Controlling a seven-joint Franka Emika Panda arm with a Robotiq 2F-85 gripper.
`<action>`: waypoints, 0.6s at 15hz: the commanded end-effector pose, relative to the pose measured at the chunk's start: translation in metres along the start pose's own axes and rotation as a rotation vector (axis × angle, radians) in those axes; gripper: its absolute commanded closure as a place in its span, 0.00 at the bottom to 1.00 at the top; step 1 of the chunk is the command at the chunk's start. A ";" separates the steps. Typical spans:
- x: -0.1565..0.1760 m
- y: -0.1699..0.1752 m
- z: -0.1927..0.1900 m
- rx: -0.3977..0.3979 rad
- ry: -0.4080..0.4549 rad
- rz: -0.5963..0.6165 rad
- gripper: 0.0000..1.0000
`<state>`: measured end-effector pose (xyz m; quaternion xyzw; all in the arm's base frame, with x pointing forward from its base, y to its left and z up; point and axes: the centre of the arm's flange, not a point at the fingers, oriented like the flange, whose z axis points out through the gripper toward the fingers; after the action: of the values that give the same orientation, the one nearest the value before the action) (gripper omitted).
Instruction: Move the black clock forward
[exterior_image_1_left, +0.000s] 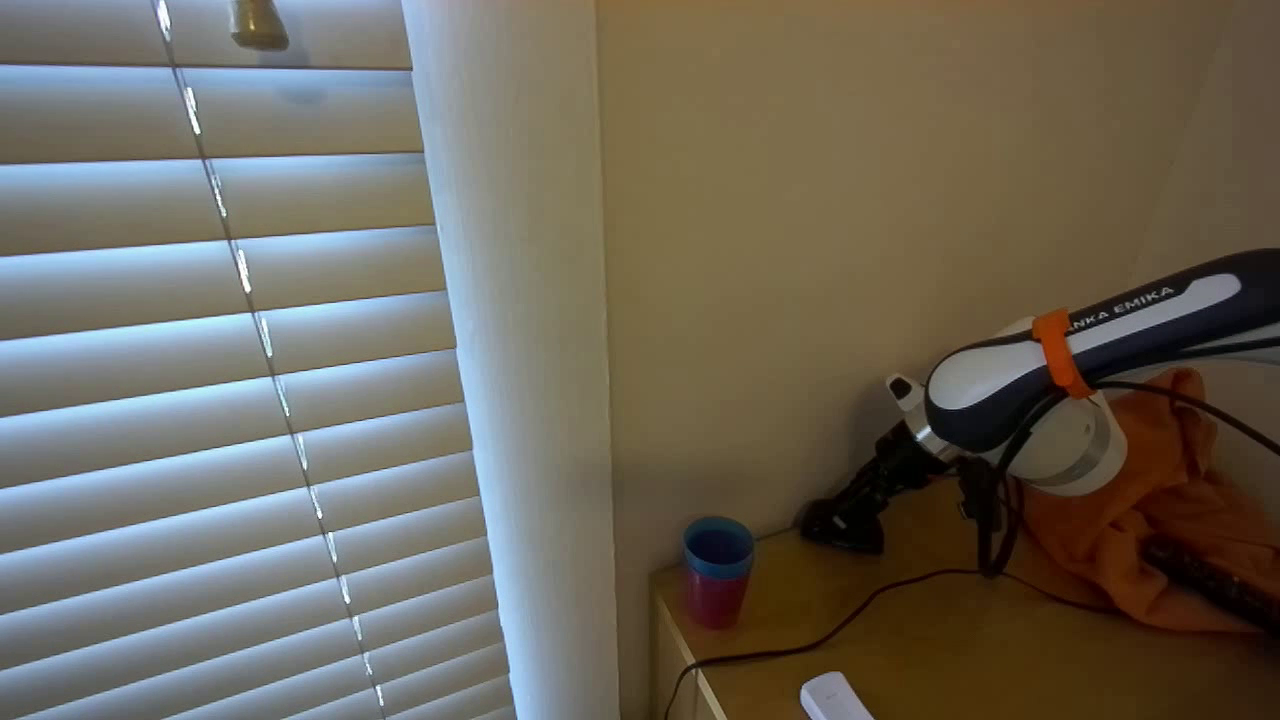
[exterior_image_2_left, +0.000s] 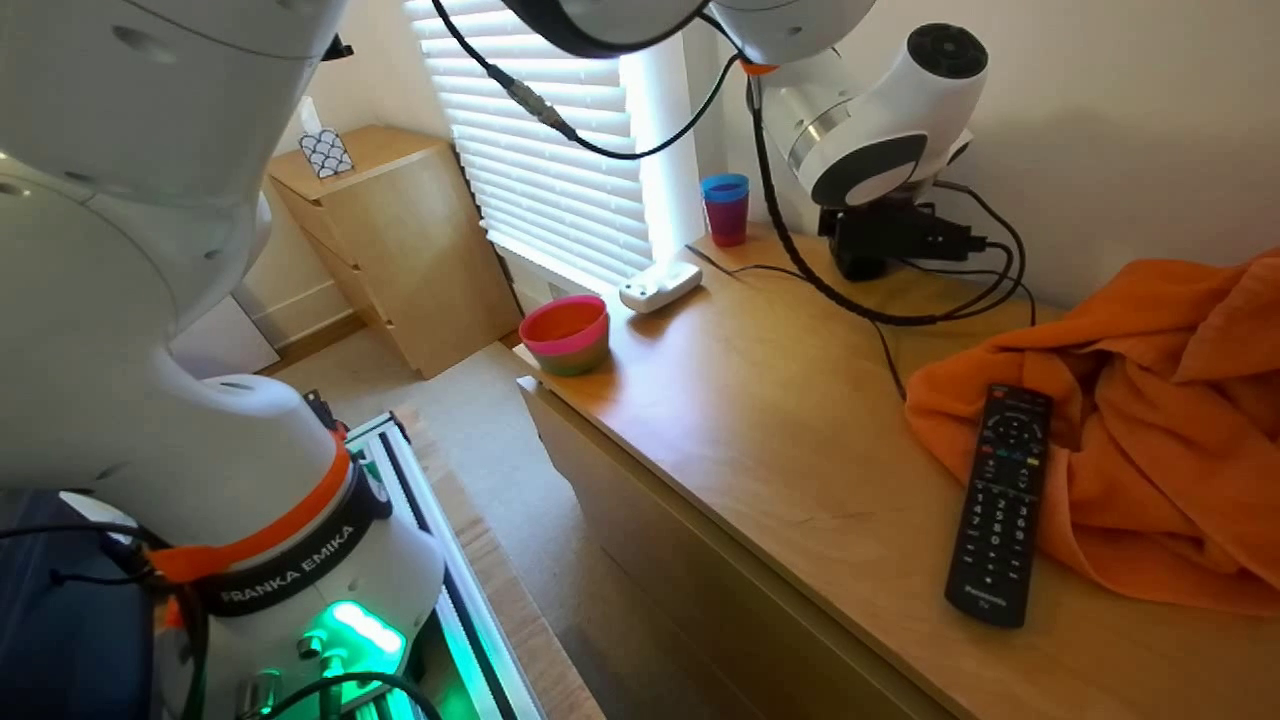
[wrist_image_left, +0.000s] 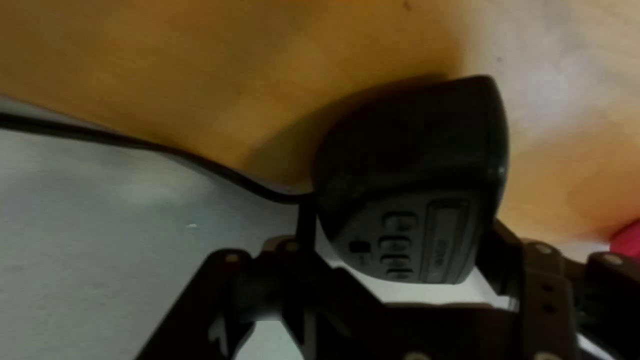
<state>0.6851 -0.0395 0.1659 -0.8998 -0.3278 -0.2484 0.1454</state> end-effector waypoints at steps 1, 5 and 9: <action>0.002 -0.016 -0.019 -0.006 -0.050 0.020 0.51; 0.004 -0.048 -0.050 -0.074 -0.094 0.029 0.51; 0.004 -0.095 -0.079 -0.146 -0.142 0.087 0.51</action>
<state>0.6487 -0.0213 0.2153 -0.9189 -0.3072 -0.2270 0.0988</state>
